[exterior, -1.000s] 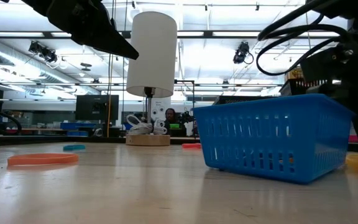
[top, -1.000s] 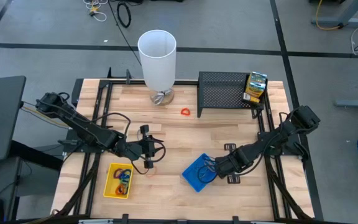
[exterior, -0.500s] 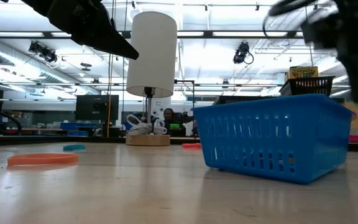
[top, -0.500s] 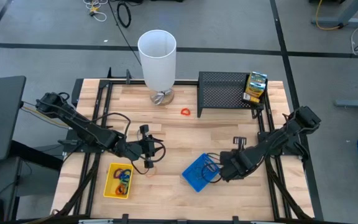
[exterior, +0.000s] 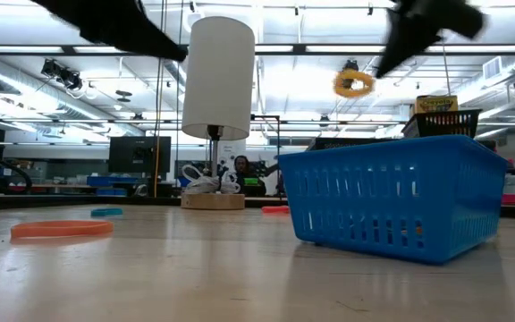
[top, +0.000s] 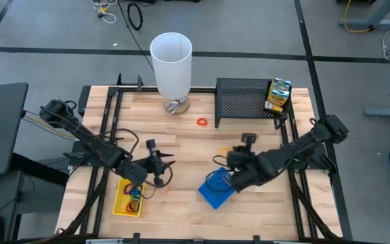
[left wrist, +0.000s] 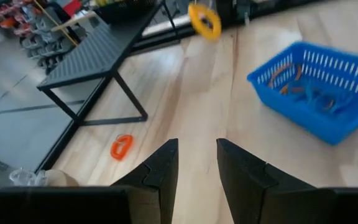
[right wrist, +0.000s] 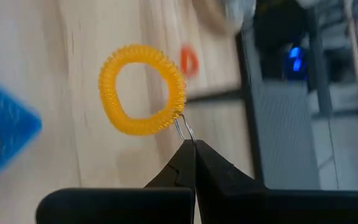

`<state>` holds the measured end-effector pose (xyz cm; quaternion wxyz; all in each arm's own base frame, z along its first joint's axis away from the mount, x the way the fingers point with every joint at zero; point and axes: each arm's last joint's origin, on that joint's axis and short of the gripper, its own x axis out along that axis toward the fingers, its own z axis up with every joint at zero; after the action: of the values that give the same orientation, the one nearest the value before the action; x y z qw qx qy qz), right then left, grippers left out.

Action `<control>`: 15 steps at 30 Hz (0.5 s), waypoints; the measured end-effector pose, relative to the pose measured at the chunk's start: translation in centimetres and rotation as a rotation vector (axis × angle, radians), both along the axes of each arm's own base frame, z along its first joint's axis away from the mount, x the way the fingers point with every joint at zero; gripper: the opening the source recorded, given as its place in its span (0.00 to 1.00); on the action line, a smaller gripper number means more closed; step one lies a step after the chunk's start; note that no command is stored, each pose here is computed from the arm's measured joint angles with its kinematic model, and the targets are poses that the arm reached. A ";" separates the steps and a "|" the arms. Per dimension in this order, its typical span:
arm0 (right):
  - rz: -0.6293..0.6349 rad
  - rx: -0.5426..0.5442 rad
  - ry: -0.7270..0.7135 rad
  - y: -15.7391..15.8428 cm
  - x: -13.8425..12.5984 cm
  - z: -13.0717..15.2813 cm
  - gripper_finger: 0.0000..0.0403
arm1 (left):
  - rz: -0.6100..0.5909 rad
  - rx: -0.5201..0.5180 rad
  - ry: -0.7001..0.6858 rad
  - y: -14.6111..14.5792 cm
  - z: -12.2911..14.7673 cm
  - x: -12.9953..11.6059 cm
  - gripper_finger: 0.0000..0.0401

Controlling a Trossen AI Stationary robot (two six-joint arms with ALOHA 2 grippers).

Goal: Pick & Place Office Desk Supplies
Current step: Put the yellow spring keychain into the yellow bin

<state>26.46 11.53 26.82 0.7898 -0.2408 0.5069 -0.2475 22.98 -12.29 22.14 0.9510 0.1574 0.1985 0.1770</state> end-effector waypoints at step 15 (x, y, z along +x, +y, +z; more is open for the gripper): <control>0.424 0.010 -0.412 1.6 6.7 3.5 0.00 | -0.190 -0.125 -0.248 -1.6 1.7 2.2 0.30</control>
<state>33.16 13.13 30.28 0.9114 -0.2819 0.2753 -0.1184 25.18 -13.85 23.89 0.9887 0.0928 0.0745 0.0914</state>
